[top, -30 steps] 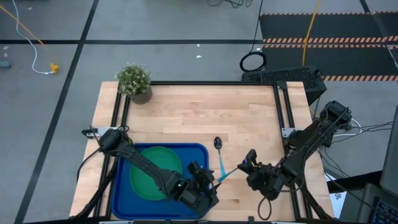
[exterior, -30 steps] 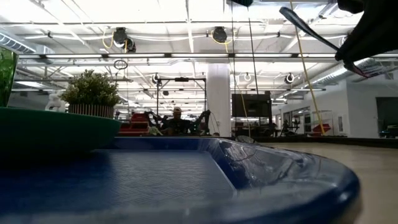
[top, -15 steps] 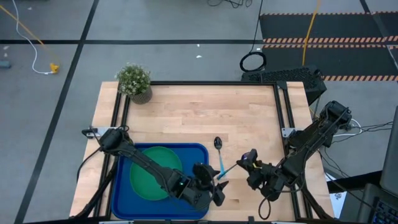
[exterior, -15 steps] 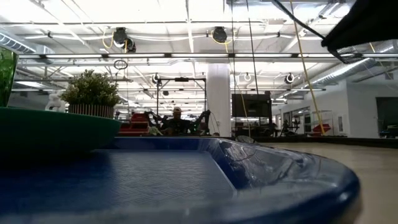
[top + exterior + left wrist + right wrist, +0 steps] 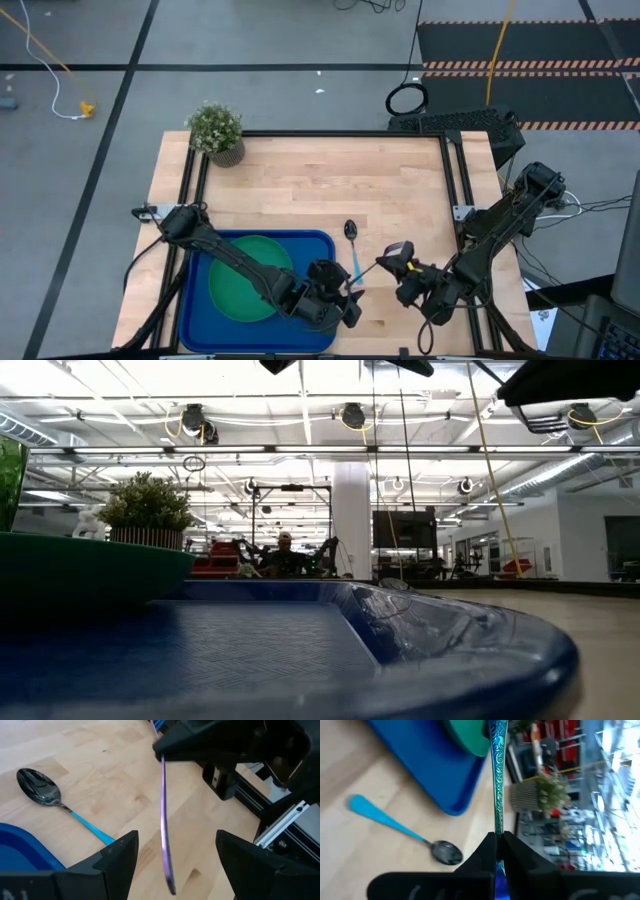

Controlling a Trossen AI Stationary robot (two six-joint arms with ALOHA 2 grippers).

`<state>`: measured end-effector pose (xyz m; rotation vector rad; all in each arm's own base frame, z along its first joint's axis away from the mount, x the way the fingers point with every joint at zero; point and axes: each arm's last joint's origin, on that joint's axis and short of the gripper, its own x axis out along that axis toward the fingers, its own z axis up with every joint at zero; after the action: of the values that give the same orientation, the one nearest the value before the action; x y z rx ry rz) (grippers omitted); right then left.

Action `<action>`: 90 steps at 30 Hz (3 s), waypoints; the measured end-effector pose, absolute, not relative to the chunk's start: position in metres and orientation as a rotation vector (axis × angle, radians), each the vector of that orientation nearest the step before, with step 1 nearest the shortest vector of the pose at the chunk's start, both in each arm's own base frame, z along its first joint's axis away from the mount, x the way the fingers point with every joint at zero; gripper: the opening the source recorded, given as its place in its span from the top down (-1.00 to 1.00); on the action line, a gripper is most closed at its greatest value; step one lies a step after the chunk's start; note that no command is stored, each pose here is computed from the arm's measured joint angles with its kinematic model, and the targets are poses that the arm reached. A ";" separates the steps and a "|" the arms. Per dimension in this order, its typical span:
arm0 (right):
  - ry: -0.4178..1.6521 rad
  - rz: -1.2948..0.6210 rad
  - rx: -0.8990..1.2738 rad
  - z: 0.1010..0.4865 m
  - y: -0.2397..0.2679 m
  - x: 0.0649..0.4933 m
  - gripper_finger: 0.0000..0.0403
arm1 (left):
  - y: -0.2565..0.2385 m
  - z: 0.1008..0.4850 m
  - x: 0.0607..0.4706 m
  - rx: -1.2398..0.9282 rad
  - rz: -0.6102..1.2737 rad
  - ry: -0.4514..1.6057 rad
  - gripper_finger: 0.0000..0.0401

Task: Pick and place plate/cup/fork/spoon on tray
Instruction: Put the blue fork to the right of the green plate on the dark blue tray

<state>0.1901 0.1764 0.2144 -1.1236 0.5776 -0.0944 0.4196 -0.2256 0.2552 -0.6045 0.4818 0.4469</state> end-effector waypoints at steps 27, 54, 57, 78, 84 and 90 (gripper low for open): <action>0.576 -0.120 -1.177 0.215 0.176 0.190 0.99 | -0.226 0.255 0.419 -0.593 0.430 0.498 0.08; 0.550 -0.145 -1.075 0.217 0.177 0.191 0.78 | -0.230 0.254 0.415 -0.442 0.417 0.515 0.97; 0.517 -0.161 -1.011 0.219 0.179 0.193 0.63 | -0.231 0.254 0.415 -0.424 0.417 0.509 0.94; 0.259 -0.091 -0.517 0.275 0.187 0.152 0.22 | -0.208 0.296 0.406 -0.184 0.359 0.502 0.96; 0.288 0.175 -0.368 0.272 0.190 0.149 0.22 | -0.195 0.313 0.397 -0.103 0.394 0.503 0.92; 0.219 0.154 -0.298 0.244 0.183 0.153 0.22 | -0.196 0.313 0.394 -0.085 0.453 0.485 0.96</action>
<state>0.1526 0.1828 0.2438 -0.2983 0.2187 0.1535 0.3936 -0.1956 0.3133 -0.0854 0.4849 0.4525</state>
